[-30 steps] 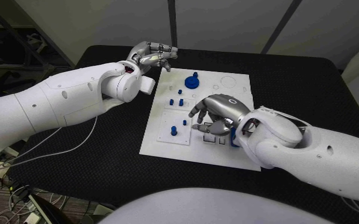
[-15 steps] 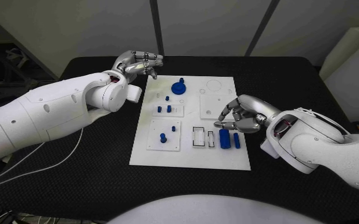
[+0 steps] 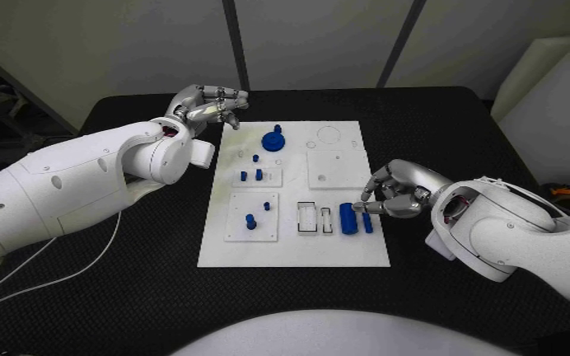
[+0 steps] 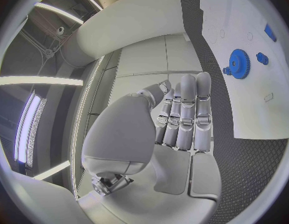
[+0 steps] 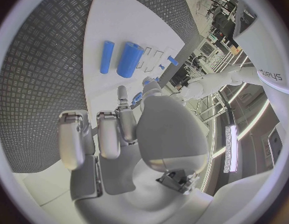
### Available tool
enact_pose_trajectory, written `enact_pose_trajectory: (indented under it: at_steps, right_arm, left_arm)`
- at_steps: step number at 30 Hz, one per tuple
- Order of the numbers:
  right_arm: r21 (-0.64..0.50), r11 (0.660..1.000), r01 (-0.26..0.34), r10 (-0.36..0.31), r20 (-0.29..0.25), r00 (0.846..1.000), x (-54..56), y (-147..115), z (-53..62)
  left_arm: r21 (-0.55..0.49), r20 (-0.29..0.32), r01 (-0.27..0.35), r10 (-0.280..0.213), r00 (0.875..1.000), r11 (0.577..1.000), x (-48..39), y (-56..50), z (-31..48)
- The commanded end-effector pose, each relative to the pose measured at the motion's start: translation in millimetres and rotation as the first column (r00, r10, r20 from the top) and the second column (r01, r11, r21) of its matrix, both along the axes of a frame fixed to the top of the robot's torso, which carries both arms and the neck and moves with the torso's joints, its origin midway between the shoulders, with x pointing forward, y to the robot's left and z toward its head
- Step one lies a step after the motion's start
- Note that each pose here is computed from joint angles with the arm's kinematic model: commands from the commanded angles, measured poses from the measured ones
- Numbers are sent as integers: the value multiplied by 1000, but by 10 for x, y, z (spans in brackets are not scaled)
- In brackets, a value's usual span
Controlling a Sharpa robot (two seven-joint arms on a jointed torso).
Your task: Assemble the parts on the task board
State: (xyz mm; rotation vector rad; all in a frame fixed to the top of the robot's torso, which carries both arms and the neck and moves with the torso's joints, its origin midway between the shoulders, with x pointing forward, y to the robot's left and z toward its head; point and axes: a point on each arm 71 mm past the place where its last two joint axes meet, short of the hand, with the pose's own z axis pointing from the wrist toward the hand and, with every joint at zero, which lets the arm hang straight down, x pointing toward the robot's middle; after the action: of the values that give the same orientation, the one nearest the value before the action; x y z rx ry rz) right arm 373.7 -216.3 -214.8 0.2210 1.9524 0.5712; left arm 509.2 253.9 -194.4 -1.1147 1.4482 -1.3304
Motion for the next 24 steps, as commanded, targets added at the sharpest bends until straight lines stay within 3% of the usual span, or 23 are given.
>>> enact_pose_trajectory:
  at_steps: [1,24]
  right_arm:
    - [-73,997,18,-18,5,1000,-10,10,-30]
    - [-112,994,-3,-4,-60,998,-73,218,-328]
  left_arm:
    - [-1,3,10,-10,1000,1000,-8,-19,4]
    - [-3,1,13,-13,1000,1000,-23,-35,-9]
